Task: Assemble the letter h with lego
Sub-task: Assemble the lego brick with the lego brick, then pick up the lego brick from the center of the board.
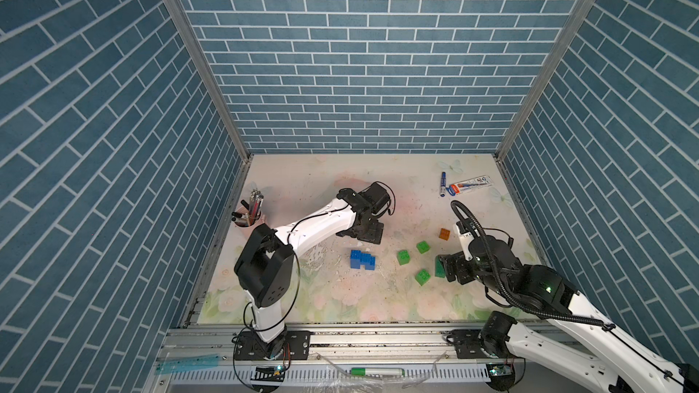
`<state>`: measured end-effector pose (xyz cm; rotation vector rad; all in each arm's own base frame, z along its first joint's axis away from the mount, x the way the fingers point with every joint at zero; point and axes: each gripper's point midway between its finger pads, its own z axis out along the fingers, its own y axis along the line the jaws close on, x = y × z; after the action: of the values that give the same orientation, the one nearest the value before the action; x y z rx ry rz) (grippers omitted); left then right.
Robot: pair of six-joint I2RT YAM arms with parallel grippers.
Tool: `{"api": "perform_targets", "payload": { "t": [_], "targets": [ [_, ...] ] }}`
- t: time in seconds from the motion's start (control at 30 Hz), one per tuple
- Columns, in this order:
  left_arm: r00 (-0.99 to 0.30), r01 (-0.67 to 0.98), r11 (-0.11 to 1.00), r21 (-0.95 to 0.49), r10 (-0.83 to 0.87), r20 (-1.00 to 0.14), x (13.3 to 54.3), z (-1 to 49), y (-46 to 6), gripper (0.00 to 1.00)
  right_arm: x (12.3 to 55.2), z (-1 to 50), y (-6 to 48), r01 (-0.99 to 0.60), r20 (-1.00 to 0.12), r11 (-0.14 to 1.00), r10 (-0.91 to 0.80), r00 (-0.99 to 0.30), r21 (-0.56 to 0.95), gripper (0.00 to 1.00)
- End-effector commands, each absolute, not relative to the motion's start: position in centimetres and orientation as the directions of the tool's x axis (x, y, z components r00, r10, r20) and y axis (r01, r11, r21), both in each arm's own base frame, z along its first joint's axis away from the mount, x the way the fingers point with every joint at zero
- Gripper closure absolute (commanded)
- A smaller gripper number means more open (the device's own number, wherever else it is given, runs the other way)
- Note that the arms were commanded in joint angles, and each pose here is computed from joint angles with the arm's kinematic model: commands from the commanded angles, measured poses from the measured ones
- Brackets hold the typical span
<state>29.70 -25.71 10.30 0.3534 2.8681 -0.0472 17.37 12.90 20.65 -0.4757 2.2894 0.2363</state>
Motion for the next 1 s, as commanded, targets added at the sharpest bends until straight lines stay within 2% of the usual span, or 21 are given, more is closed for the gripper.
{"api": "perform_targets", "payload": {
  "t": [0.0, 0.2, 0.97],
  "targets": [
    [-0.920, 0.299, 0.954, -0.014, 0.285, -0.268, 31.5, 10.0, -27.2, 0.04, 17.4, 20.5, 12.9, -0.399, -0.731, 0.916, -0.248, -0.636, 0.036, 0.09],
    [-0.938, 0.277, 0.958, -0.078, 0.251, -0.240, 33.4, 7.6, -28.0, 0.09, 17.3, 20.5, 13.0, -0.401, -0.729, 0.915, -0.249, -0.638, 0.038, 0.09],
    [-0.949, 0.263, 0.965, -0.018, 0.256, -0.186, 35.8, 2.7, -27.1, 0.43, 17.3, 20.6, 13.0, -0.404, -0.732, 0.914, -0.246, -0.635, 0.043, 0.09]
  ]
}}
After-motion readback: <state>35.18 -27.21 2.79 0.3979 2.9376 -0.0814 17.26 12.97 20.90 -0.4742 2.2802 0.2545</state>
